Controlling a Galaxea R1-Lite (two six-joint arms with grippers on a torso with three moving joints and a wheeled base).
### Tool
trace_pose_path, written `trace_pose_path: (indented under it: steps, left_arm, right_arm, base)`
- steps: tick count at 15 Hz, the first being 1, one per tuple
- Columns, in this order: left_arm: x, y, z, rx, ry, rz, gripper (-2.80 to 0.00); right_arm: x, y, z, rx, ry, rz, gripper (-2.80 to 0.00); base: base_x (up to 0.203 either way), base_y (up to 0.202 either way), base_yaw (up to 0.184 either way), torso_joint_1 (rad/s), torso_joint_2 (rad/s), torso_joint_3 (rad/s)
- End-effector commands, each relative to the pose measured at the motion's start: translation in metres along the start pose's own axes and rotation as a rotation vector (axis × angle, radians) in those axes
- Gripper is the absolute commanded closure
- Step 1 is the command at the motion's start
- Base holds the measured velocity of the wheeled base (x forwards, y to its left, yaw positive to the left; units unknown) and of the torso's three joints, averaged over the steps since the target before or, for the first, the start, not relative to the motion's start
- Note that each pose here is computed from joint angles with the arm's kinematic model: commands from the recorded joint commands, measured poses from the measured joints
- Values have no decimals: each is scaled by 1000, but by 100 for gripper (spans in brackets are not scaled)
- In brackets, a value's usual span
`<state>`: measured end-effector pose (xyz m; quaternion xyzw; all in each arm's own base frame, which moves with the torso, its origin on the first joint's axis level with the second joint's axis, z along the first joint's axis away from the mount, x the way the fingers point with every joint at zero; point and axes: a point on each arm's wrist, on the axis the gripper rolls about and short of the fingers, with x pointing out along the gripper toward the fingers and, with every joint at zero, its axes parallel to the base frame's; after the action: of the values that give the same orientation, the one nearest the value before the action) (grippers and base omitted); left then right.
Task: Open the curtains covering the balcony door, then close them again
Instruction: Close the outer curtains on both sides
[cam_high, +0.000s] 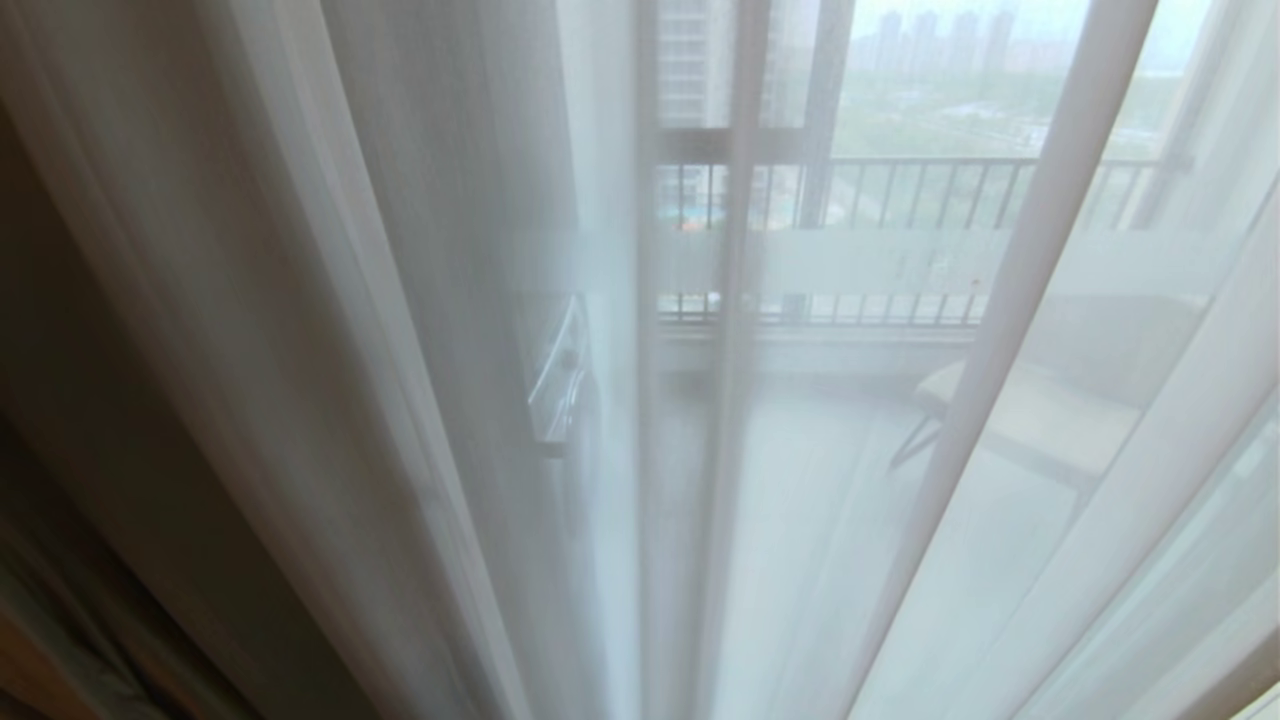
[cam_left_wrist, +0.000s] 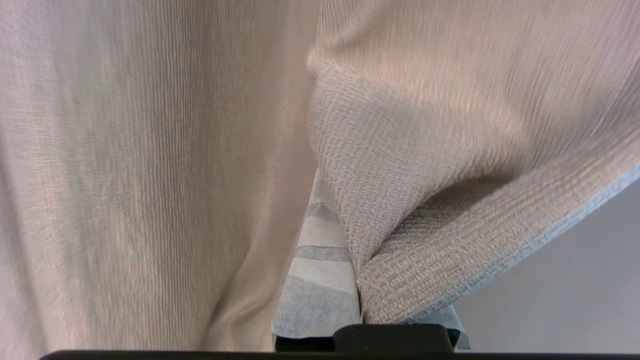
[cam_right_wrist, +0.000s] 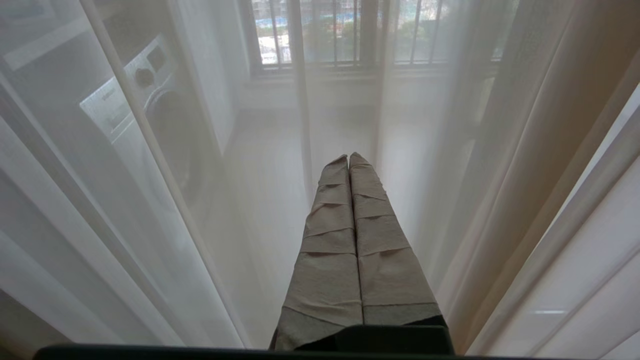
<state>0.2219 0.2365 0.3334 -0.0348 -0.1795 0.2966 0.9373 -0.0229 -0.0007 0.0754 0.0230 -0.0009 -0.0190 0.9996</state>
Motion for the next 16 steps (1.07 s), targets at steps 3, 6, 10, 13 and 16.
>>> trace_pose_path:
  steps: [3, 6, 10, 13, 16]
  left_arm:
    - [-51, -20, 33, -32, -29, -105, 0]
    - [-79, -35, 36, -50, 3, -239, 0]
    - [-100, -71, 35, -114, 26, -410, 0]
    - [-115, -98, 33, -158, 42, -535, 0]
    - [-133, -125, 30, -210, 70, -675, 0]
  right_arm:
    - [0, 0, 0, 0, 1, 0, 0]
    - [0, 0, 0, 0, 1, 0, 0]
    - [0, 0, 0, 0, 1, 0, 0]
    - [0, 0, 0, 0, 1, 0, 0]
    - [0, 0, 0, 0, 1, 0, 0]
  base:
    - [0, 0, 0, 0, 0, 0]
    - [0, 0, 0, 0, 0, 0]
    - [0, 0, 0, 0, 0, 0]
    - [0, 0, 0, 0, 0, 0]
    - [0, 0, 0, 0, 0, 0]
